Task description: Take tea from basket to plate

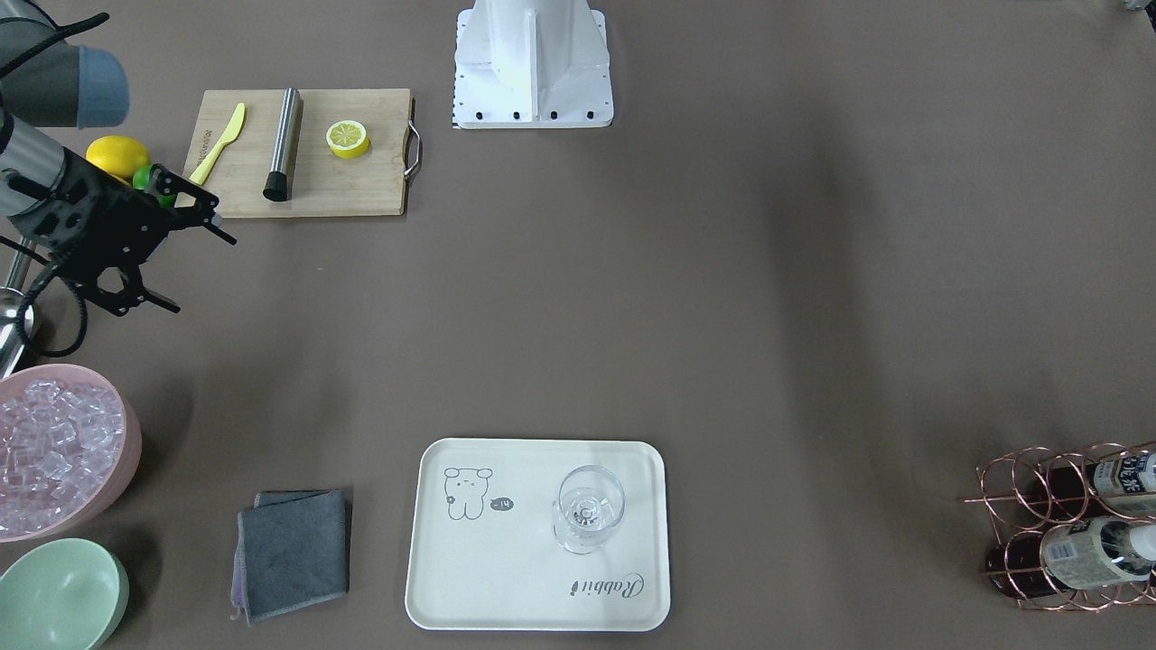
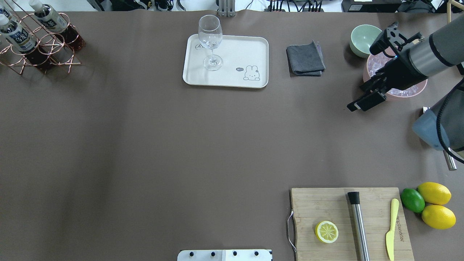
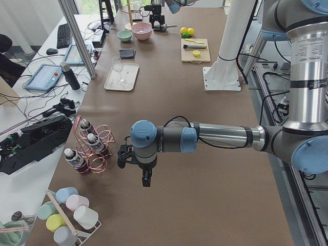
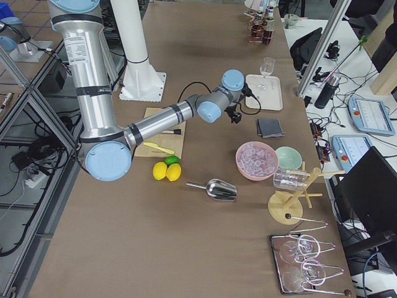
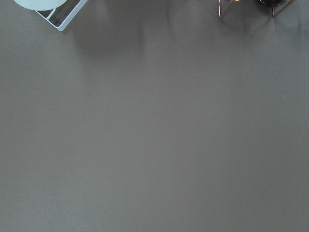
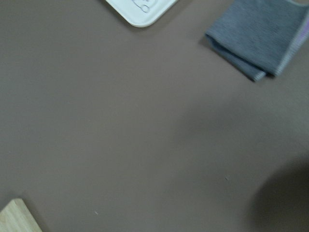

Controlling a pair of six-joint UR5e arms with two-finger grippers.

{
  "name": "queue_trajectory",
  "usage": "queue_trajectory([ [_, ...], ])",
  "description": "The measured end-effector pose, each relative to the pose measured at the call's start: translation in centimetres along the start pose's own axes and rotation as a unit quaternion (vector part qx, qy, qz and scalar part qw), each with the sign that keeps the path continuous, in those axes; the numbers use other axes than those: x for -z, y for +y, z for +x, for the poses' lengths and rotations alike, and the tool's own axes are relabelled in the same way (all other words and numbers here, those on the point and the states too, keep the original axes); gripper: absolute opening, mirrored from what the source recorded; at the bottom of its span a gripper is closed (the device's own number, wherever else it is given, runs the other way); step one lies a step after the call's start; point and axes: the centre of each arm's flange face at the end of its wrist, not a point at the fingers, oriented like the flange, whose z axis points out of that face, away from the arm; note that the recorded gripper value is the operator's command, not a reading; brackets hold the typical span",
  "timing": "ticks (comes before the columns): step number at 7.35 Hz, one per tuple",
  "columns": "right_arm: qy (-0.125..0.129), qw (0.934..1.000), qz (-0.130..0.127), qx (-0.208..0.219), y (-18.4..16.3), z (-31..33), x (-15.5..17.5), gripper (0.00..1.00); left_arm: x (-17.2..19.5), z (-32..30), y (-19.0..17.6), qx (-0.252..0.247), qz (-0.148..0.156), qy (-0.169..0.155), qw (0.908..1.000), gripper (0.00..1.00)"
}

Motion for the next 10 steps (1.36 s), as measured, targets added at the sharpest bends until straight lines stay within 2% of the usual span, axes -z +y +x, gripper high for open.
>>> queue_trajectory([
  [1, -0.013, 0.9996, 0.009, 0.023, -1.7, -1.6, -0.4, 1.0, 0.8, 0.3, -0.1, 0.022, 0.003, 0.0, 0.9997, 0.98],
  [2, -0.022, 0.9982, 0.027, 0.05, -2.6, -2.6, -0.5, 1.0, 1.9, 1.1, -0.9, 0.085, 0.009, 0.001, 0.9963, 0.98],
  [3, -0.028, 0.9957, 0.048, 0.074, -3.0, -3.2, -0.5, 1.0, 3.3, 2.3, -2.5, 0.172, 0.019, 0.004, 0.9849, 0.98],
  [4, -0.035, 0.9922, 0.073, 0.095, -3.0, -3.4, -0.7, 1.0, 4.8, 3.8, -4.7, 0.28, 0.033, 0.01, 0.9592, 0.98],
  [5, -0.044, 0.9878, 0.101, 0.11, -2.6, -3.0, -1.2, 1.0, 6.6, 5.6, -7.4, 0.381, 0.047, 0.021, 0.923, 0.98],
  [6, -0.056, 0.9834, 0.128, 0.116, -1.9, -2.4, -2.1, 1.0, 8.3, 7.4, -10.1, 0.471, 0.06, 0.036, 0.8793, 0.98],
  [8, -0.085, 0.9708, 0.179, 0.135, -0.2, -2.4, -3.5, 1.0, 9.5, 8.7, -14.5, 0.587, 0.096, 0.086, 0.7994, 0.98],
  [9, -0.093, 0.9581, 0.213, 0.166, 0.2, -2.9, -3.3, 1.0, 9.5, 8.9, -16.2, 0.636, 0.111, 0.121, 0.7535, 0.98],
  [10, -0.09, 0.9408, 0.255, 0.204, 0.1, -3.7, -2.8, 1.0, 9.4, 9.6, -19.0, 0.678, 0.112, 0.145, 0.7119, 0.98],
])
